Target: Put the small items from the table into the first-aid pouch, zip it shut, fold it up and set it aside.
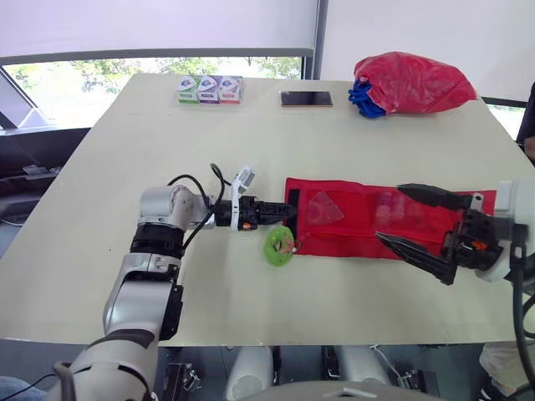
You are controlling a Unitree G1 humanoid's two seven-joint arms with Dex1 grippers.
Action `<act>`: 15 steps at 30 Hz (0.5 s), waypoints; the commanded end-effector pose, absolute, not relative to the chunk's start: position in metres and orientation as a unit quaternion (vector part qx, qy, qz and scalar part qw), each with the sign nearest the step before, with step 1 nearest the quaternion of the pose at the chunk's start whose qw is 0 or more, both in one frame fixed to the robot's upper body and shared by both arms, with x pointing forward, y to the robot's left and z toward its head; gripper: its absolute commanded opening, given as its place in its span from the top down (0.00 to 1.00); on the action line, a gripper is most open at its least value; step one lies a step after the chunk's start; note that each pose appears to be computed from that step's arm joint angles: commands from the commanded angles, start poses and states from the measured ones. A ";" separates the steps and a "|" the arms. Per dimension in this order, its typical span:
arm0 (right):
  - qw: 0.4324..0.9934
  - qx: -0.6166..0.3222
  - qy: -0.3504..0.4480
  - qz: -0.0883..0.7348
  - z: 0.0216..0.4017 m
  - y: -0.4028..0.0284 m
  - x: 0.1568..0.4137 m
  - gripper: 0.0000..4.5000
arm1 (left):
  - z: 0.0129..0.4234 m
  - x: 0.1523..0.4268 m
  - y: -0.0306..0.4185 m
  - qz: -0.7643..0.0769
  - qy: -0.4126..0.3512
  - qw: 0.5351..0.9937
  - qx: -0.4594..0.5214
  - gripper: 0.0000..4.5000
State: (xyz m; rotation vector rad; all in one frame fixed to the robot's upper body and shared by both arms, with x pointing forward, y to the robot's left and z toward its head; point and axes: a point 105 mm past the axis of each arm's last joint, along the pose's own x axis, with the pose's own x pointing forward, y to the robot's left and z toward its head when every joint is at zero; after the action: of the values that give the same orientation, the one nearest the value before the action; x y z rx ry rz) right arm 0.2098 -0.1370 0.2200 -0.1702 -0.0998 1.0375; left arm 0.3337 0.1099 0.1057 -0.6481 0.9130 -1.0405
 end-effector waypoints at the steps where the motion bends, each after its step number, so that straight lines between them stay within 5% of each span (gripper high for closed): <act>1: 0.859 -0.078 -0.064 0.502 0.224 -0.130 0.206 0.00 | 0.100 0.329 0.105 -0.468 0.431 0.699 -0.325 0.00; 6: 0.855 -0.073 -0.062 0.510 0.223 -0.127 0.203 0.00 | 0.099 0.336 0.109 -0.454 0.420 0.704 -0.350 0.00; 15: 0.860 -0.090 -0.011 0.502 0.214 -0.132 0.208 0.00 | 0.108 0.336 0.108 -0.467 0.403 0.690 -0.379 0.96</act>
State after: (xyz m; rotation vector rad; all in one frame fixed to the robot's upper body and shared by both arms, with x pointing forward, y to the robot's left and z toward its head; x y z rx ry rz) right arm 0.2106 -0.1347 0.2078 -0.1716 0.0004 1.0404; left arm 0.3352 0.1094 0.1002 -0.8310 0.9277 -1.0193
